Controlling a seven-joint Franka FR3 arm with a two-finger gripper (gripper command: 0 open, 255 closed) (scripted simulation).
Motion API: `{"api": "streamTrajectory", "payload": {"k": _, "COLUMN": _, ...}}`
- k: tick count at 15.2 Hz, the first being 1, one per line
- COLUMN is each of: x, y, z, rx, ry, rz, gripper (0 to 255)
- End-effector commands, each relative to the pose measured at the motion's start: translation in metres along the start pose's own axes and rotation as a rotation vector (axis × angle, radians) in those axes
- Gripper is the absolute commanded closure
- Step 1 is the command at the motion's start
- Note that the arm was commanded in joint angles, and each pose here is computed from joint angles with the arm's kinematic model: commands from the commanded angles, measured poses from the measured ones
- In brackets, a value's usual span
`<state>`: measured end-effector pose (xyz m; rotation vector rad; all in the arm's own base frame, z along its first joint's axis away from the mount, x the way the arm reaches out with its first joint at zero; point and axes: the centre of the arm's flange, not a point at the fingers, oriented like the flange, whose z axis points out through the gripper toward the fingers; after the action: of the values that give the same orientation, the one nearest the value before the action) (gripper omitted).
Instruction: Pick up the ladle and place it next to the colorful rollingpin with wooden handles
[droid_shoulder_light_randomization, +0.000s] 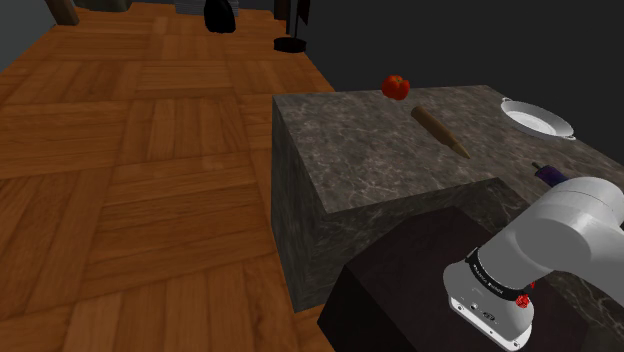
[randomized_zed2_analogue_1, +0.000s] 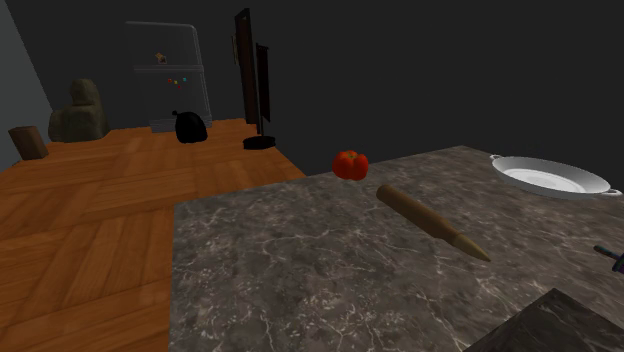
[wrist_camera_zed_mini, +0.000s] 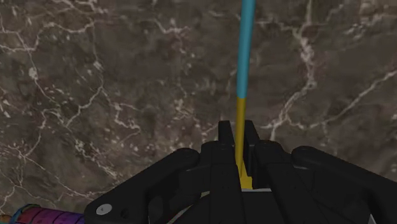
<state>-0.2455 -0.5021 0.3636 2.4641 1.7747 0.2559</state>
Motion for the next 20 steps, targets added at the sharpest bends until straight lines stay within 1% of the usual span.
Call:
{"api": "streamTrajectory", "payload": {"k": 1, "x": -0.001, "y": -0.002, "z": 0.011, "rx": 0.0, "ry": 0.0, "rz": 0.0, "gripper": 255}}
{"api": "streamTrajectory", "payload": {"k": 3, "x": -0.002, "y": -0.004, "z": 0.02, "rx": 0.0, "ry": 0.0, "rz": 0.0, "gripper": 255}}
{"api": "streamTrajectory", "payload": {"k": 10, "x": -0.002, "y": -0.004, "z": 0.02, "rx": 0.0, "ry": 0.0, "rz": 0.0, "gripper": 255}}
{"api": "streamTrajectory", "payload": {"k": 11, "x": -0.002, "y": -0.004, "z": 0.02, "rx": 0.0, "ry": 0.0, "rz": 0.0, "gripper": 0}}
{"api": "streamTrajectory", "payload": {"k": 16, "x": -0.002, "y": -0.004, "z": 0.02, "rx": 0.0, "ry": 0.0, "rz": 0.0, "gripper": 0}}
{"api": "streamTrajectory", "payload": {"k": 20, "x": -0.002, "y": -0.004, "z": -0.03, "rx": 0.0, "ry": 0.0, "rz": 0.0, "gripper": 0}}
